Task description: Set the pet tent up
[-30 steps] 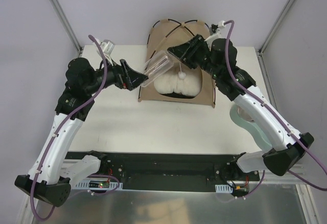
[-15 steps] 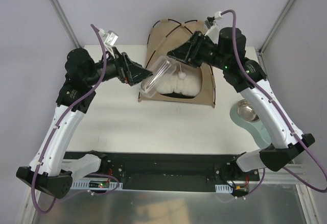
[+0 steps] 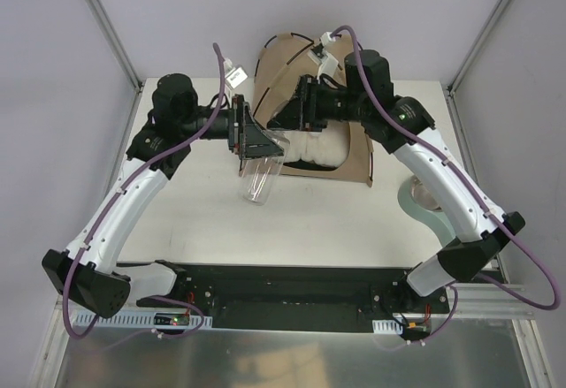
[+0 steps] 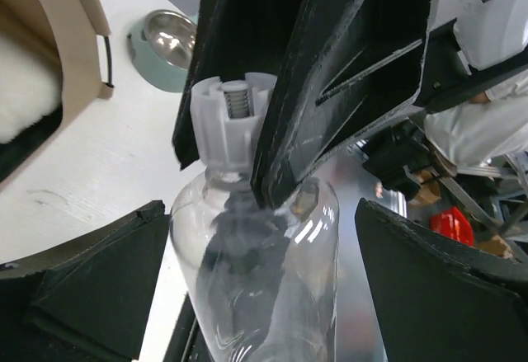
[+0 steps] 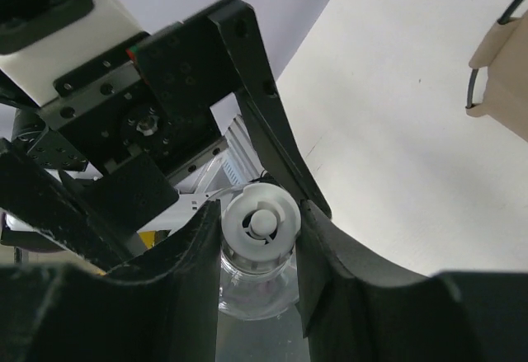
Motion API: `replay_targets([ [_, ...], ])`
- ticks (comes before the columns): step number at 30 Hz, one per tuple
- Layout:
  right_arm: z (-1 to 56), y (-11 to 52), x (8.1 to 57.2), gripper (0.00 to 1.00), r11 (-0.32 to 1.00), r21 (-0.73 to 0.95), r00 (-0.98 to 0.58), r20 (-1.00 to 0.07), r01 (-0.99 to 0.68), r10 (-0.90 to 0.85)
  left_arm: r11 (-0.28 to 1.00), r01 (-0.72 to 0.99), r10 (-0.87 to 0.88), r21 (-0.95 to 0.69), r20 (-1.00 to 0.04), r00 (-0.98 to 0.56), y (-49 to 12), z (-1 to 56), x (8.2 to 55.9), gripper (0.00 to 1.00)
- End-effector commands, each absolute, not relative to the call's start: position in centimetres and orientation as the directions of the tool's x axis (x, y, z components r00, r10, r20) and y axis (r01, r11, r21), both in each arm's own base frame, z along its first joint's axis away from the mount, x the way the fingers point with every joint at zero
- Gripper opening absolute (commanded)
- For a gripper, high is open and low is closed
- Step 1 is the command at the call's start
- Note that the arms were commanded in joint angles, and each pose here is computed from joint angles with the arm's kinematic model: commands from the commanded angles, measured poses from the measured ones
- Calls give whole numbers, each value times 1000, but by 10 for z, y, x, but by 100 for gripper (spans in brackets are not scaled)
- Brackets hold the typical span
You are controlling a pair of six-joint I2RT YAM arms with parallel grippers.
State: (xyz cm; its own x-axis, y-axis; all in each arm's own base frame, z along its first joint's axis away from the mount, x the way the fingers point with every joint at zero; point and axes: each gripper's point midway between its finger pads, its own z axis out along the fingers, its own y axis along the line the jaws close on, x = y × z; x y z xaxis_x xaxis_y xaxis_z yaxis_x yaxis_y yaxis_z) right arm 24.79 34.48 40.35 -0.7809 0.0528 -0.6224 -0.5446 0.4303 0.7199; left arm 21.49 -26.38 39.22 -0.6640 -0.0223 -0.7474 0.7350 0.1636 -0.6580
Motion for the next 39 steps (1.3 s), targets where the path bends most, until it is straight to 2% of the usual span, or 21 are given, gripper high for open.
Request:
replay_targets([
  [1,439,353,235,2,321,673,-705,-709,-666,25,86,731,12,-677,-733,-680,-269,401,202,95],
  [8,436,354,240,5,341,668,-704,-710,-661,27,31,688,62,-725,-686,-725,-272,399,199,63],
  [10,438,353,240,11,346,667,-701,-712,-660,38,25,694,65,-719,-692,-719,-272,400,199,53],
  [12,441,349,243,38,367,661,-690,-721,-654,68,45,708,43,-705,-707,-706,-272,403,203,47],
  [13,443,345,246,55,388,656,-679,-727,-647,97,56,719,31,-693,-719,-695,-273,405,206,44],
  [15,449,333,256,80,441,651,-644,-741,-618,191,90,732,-3,-675,-735,-678,-273,410,213,40],
  [16,454,326,259,87,458,649,-620,-747,-607,238,109,736,-21,-668,-742,-670,-273,412,218,39],
  [18,470,315,262,95,459,658,-570,-750,-596,335,163,740,-69,-653,-755,-652,-272,416,229,36],
  [20,486,302,262,99,441,673,-513,-739,-593,438,231,726,-132,-647,-761,-636,-270,421,243,35],
  [23,496,286,260,99,439,688,-463,-719,-578,518,364,665,-273,-653,-757,-594,-260,434,272,34],
  [27,493,287,254,99,417,691,-469,-715,-591,519,524,440,-591,-729,-683,-428,-217,460,320,34],
  [29,489,296,249,99,390,685,-488,-720,-616,494,521,356,-699,-776,-627,-344,-198,471,332,34],
  [32,484,316,242,99,348,677,-509,-726,-648,463,443,304,-817,-843,-519,-251,-180,488,341,30],
  [39,467,346,257,99,393,626,-413,-760,-674,501,257,228,-921,-939,-309,-236,-171,497,345,27],
])
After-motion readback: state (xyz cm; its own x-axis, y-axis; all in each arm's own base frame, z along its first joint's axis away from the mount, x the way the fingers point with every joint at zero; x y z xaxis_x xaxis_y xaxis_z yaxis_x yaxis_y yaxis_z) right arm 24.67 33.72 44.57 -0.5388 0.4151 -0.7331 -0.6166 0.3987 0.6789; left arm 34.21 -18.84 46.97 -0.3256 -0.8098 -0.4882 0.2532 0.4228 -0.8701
